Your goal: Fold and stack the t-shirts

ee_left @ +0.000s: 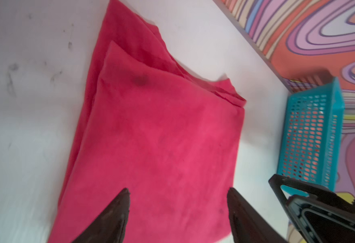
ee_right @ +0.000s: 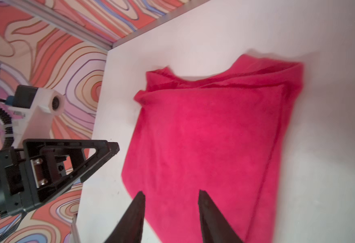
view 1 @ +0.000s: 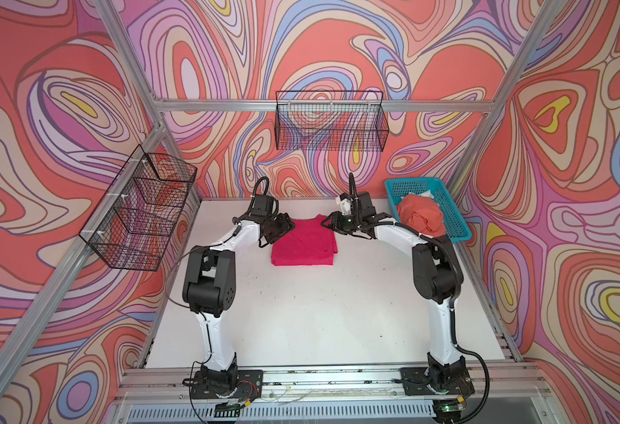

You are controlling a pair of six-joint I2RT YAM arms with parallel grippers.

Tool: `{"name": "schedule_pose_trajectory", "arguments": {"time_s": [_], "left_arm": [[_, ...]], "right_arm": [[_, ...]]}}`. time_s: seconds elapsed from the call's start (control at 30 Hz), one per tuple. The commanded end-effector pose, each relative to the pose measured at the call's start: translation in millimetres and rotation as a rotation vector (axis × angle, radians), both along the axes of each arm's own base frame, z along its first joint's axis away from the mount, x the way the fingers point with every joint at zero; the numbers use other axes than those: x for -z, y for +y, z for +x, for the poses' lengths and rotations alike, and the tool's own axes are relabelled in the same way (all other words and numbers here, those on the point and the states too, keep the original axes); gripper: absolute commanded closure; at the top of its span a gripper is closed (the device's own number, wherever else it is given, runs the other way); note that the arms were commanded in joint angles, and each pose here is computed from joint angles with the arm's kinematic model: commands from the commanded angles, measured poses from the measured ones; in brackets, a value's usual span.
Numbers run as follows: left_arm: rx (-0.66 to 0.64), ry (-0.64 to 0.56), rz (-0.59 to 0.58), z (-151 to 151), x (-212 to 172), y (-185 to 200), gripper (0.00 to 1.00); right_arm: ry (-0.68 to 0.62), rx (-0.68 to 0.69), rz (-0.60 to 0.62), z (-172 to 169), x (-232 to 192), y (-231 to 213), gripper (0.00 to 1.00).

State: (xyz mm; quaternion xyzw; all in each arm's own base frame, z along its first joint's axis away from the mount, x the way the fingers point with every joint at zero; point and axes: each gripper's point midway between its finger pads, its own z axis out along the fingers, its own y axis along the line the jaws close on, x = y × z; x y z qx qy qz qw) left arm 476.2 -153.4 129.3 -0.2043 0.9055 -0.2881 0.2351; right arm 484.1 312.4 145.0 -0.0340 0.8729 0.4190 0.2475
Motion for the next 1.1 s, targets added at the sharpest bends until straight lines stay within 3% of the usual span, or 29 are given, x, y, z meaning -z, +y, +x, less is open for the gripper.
{"name": "schedule_pose_trajectory", "arguments": {"time_s": [0.0, 0.17, 0.4, 0.6, 0.83, 1.07], "left_arm": [[-0.009, 0.096, -0.029, -38.7, 16.7, 0.8, 0.28], [-0.004, 0.107, -0.092, -56.8, 32.5, -8.7, 0.29], [-0.023, 0.108, -0.119, -47.4, 60.1, -13.9, 0.30], [-0.057, 0.168, -0.051, -45.4, 92.4, 0.1, 0.31], [-0.081, 0.256, -0.006, -64.0, 120.9, 16.7, 0.32], [-0.072, 0.258, -0.008, -70.5, 114.3, 16.8, 0.31]], "right_arm": [[0.092, -0.023, 0.022, -39.8, 22.2, 19.5, 0.59], [0.151, -0.039, 0.046, -64.5, 43.4, 36.0, 0.62], [0.214, -0.005, 0.016, -66.8, 79.7, 34.3, 0.66], [0.273, 0.053, -0.054, -68.5, 110.8, 7.7, 0.66], [0.315, 0.129, -0.130, -66.6, 139.3, -43.2, 0.66], [0.294, 0.141, -0.159, -60.3, 121.8, -60.0, 0.65]]}}
